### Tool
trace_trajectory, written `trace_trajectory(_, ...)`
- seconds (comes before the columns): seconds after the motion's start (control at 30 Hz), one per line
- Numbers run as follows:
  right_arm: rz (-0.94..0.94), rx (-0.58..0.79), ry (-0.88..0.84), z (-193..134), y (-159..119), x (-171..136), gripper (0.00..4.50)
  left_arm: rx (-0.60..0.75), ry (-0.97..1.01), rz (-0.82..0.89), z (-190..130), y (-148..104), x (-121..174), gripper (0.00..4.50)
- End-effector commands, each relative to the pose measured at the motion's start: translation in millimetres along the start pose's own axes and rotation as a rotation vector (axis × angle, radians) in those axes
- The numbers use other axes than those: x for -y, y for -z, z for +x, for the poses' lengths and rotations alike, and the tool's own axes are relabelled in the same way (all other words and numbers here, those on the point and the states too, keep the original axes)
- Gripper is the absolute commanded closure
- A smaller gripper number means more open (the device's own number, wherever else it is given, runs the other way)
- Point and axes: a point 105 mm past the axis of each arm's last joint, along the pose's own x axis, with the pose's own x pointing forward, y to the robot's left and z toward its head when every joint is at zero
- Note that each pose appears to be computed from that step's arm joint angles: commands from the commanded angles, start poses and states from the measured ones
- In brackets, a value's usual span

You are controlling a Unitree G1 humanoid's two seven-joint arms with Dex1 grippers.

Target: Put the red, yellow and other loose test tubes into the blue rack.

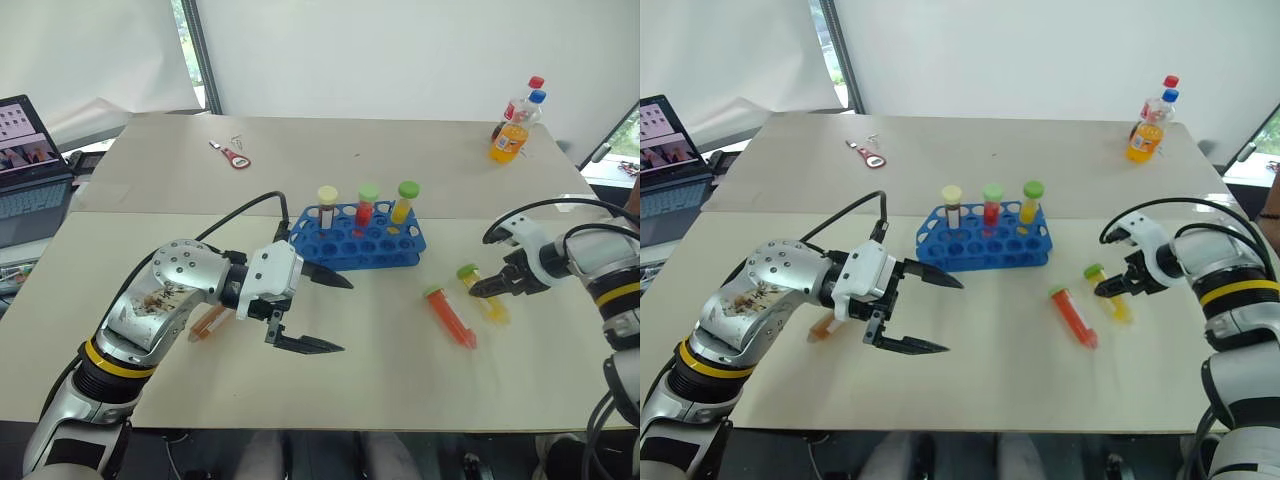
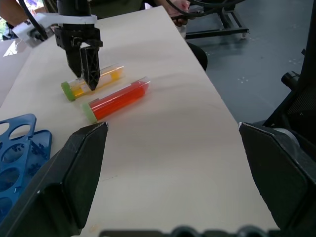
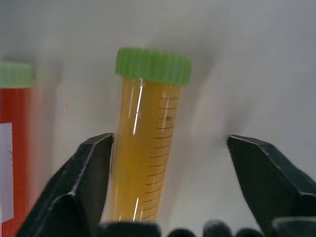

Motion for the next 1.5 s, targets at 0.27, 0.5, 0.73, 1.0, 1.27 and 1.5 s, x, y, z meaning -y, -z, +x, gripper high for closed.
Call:
trace_trajectory(0.27, -0.006, 0.029, -0.033, -3.3, -14.1, -2.1, 3.54, 0.005, -0.015, 0.044, 3.1, -1.1, -0.5, 0.00)
trace_trajectory(0.5, -0.155, 0.376, -0.049, -64.6, -62.8, -23.0, 3.55, 0.033, -0.062, -0.005, -5.7, 4.9, -3.4, 0.00)
trace_trajectory(0.73, -0.217, 1.054, 0.007, -96.8, -103.6, -78.4, 3.55, 0.154, -0.223, -0.050, -18.8, 6.2, -18.8, 0.00)
trace_trajectory(1.0, -0.126, 1.297, 0.113, -74.2, -119.0, -96.7, 3.55, 0.120, -0.355, -0.124, -24.0, 14.0, -35.1, 0.00)
trace_trajectory(1.27, -0.074, 1.315, 0.238, -33.6, -118.9, -89.0, 3.55, 0.050, -0.460, -0.160, -24.4, 21.1, -41.3, 0.00)
trace_trajectory(1.5, -0.054, 1.290, 0.237, -12.9, -115.9, -92.0, 3.56, 0.046, -0.462, -0.169, -24.7, 22.0, -38.9, 0.00)
